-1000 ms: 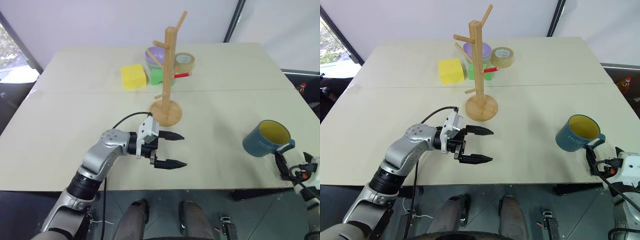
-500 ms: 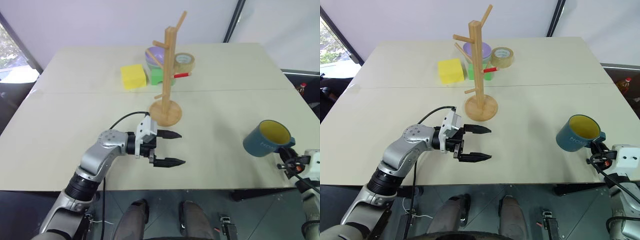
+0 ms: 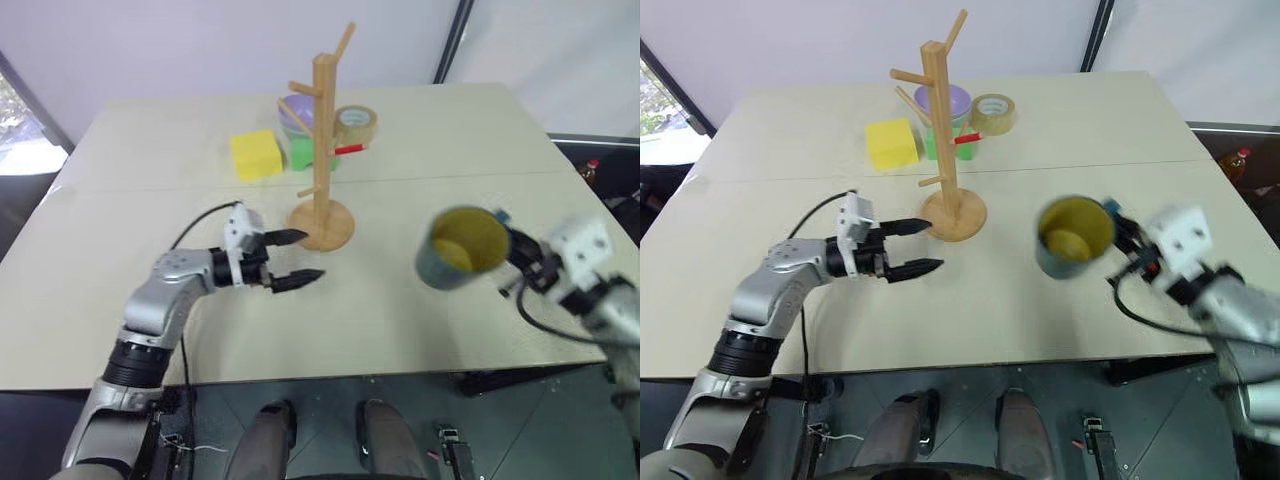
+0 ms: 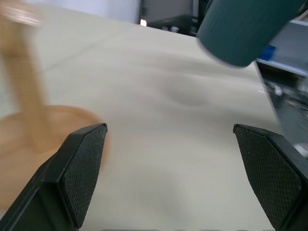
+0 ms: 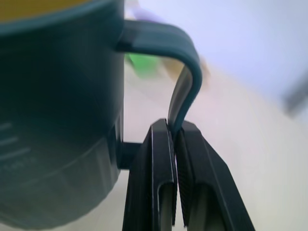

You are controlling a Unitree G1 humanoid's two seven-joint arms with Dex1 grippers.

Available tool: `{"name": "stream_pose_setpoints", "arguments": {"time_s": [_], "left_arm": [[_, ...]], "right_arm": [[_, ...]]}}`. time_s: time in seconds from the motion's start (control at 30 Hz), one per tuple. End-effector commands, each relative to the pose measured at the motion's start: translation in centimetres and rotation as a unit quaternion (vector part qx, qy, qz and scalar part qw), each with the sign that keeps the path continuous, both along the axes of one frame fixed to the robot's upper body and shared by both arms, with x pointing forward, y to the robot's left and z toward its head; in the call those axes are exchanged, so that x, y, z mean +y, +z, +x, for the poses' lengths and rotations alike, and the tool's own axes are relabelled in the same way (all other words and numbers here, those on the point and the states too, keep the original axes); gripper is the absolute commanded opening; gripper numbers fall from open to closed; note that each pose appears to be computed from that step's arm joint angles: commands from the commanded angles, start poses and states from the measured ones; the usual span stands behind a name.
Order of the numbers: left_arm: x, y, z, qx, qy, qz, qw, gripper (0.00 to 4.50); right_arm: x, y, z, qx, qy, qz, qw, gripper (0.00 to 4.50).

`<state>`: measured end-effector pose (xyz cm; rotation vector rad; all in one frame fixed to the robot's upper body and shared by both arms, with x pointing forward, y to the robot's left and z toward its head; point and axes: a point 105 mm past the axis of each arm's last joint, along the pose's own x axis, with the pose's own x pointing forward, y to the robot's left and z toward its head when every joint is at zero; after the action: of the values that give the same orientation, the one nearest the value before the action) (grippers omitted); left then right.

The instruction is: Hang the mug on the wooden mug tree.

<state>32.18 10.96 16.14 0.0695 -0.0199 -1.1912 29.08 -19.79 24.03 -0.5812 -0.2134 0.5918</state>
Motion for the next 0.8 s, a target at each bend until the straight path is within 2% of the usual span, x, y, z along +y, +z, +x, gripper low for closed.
{"name": "stream_pose_setpoints", "arguments": {"time_s": [0.03, 0.13, 0.3, 0.5, 0.8], "left_arm": [[1.6, 2.3, 0.3, -0.036, 0.015, -0.017, 0.999, 4.5], [2.0, 3.4, 0.0, -0.049, 0.024, -0.026, 0.998, 4.5], [2.1, 3.9, -0.9, -0.059, 0.035, -0.03, 0.997, 4.5], [2.7, 3.7, -1.6, -0.058, 0.061, -0.032, 0.996, 4.5], [3.5, 3.7, -1.8, -0.059, 0.081, -0.031, 0.994, 4.5]], "right_arm": [[2.3, 1.2, 1.8, 0.005, 0.039, -0.047, 0.998, 0.06], [3.7, 2.7, 4.4, -0.001, 0.061, -0.065, 0.996, 0.06], [3.9, 3.6, 7.6, -0.004, 0.071, -0.095, 0.993, 0.06], [5.5, 3.8, 8.7, -0.003, 0.128, -0.121, 0.984, 0.06], [7.3, 4.4, 9.2, -0.014, 0.162, -0.131, 0.978, 0.06]]}}
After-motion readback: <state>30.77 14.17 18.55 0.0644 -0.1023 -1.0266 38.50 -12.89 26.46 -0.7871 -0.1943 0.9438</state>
